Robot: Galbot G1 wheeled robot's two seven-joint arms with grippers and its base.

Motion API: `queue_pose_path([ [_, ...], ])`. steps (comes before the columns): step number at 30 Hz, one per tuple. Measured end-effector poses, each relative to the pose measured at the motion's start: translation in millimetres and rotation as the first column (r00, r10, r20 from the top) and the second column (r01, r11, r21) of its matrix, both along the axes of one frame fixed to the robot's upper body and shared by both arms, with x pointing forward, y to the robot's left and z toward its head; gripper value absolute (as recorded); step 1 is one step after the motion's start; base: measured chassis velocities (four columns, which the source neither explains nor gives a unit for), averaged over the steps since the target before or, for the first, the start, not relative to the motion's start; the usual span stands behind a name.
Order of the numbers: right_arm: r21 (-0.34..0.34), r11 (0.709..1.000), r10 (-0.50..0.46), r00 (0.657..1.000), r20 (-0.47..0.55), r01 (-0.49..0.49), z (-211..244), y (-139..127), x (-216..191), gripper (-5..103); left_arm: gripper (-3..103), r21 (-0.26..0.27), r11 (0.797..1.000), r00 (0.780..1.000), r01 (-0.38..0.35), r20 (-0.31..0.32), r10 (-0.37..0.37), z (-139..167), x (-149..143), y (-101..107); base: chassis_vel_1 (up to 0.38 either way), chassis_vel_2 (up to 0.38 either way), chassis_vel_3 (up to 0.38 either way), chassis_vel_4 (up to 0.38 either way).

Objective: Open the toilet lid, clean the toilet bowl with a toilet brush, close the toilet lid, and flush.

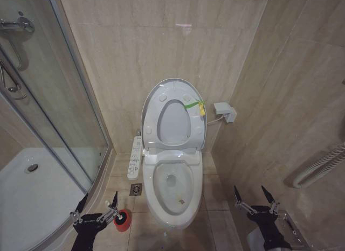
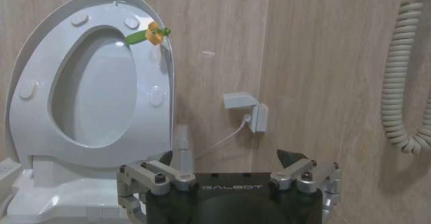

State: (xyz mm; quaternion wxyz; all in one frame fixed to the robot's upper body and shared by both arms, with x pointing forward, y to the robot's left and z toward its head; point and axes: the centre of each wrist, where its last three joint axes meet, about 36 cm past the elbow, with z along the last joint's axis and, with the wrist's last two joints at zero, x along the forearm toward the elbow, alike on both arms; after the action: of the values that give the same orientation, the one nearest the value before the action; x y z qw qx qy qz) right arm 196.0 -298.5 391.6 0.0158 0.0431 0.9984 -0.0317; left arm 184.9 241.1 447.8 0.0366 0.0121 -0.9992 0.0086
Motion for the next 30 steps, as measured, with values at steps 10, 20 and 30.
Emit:
queue_pose_path([
  [10, 0.000, 1.000, 0.000, 1.000, 0.000, 0.000, 0.0, 0.0, 0.0, 100, 100, 0.000, 1.000, 1.000, 0.000, 0.000, 0.000, 0.0, 0.0, 0.0, 0.000, 0.000, 0.000, 0.000],
  [20, 0.000, 1.000, 0.000, 1.000, 0.000, 0.000, 0.0, 0.0, 0.0, 100, 100, 0.000, 1.000, 1.000, 0.000, 0.000, 0.000, 0.0, 0.0, 0.0, 0.000, 0.000, 0.000, 0.000],
  [30, 0.000, 1.000, 0.000, 1.000, 0.000, 0.000, 0.0, 0.0, 0.0, 100, 100, 0.000, 1.000, 1.000, 0.000, 0.000, 0.000, 0.0, 0.0, 0.0, 0.000, 0.000, 0.000, 0.000],
])
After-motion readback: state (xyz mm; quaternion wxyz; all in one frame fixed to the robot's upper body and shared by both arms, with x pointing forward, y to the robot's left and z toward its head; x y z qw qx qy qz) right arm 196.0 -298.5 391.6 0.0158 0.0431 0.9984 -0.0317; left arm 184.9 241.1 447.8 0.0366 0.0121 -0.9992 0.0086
